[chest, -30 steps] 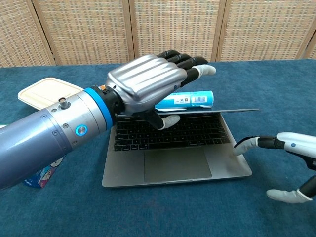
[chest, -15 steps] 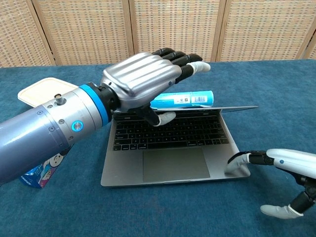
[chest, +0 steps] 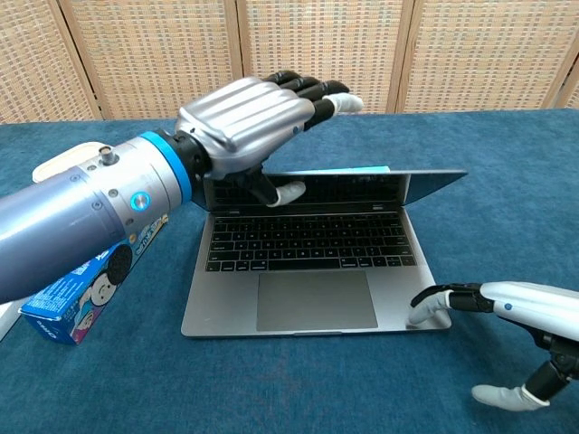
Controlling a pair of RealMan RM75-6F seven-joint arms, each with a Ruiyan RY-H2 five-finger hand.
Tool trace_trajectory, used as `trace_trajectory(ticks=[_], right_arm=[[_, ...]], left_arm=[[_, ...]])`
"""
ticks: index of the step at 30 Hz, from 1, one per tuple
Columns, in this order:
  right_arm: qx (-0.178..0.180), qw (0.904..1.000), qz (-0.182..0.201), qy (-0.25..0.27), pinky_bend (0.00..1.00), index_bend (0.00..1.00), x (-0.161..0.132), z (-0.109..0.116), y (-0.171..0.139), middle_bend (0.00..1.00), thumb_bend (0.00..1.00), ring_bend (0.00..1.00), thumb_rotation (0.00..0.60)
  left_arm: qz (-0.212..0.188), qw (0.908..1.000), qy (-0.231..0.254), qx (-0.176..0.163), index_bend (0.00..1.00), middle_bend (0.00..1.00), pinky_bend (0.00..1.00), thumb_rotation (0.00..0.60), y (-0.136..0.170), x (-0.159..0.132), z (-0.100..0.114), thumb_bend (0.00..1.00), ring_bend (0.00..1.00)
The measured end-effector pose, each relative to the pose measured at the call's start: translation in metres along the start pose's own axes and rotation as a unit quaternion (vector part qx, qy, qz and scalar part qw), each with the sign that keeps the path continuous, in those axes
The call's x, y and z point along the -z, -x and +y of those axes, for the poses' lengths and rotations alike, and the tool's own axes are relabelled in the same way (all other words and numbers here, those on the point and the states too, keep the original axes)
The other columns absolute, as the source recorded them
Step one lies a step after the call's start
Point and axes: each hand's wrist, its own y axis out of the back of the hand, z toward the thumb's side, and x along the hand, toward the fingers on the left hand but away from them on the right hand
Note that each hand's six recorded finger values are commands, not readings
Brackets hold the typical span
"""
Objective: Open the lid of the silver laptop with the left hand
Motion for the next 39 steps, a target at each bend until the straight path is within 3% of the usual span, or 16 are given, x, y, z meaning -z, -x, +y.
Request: trace_trajectory(ticks=[12,24,39], right_arm=[[-0.001,1.0000,0.000,-0.006,0.00,0.17,-0.002,0.000,0.000,0.12,0.36,0.00,0.600],[0.001,1.0000,-0.002,-0.010,0.00,0.17,-0.002,0.002,-0.002,0.12,0.36,0.00,0.600],[0.001,0.9999,-0.002,-0.011,0.00,0.17,-0.003,0.004,-0.003,0.12,0.36,0.00,0.600]], left_arm=[[0.033,0.9994,-0.002,-0.005,0.05,0.00,0.00,0.600,-0.019,0.025,0.011,0.37,0.00],[0.084,0.9956,-0.041,-0.001,0.04,0.00,0.00,0.600,-0.037,0.070,0.018,0.36,0.00],[0.160,0.9827,-0.087,0.034,0.04,0.00,0.00,0.600,-0.051,0.131,0.010,0.35,0.00]])
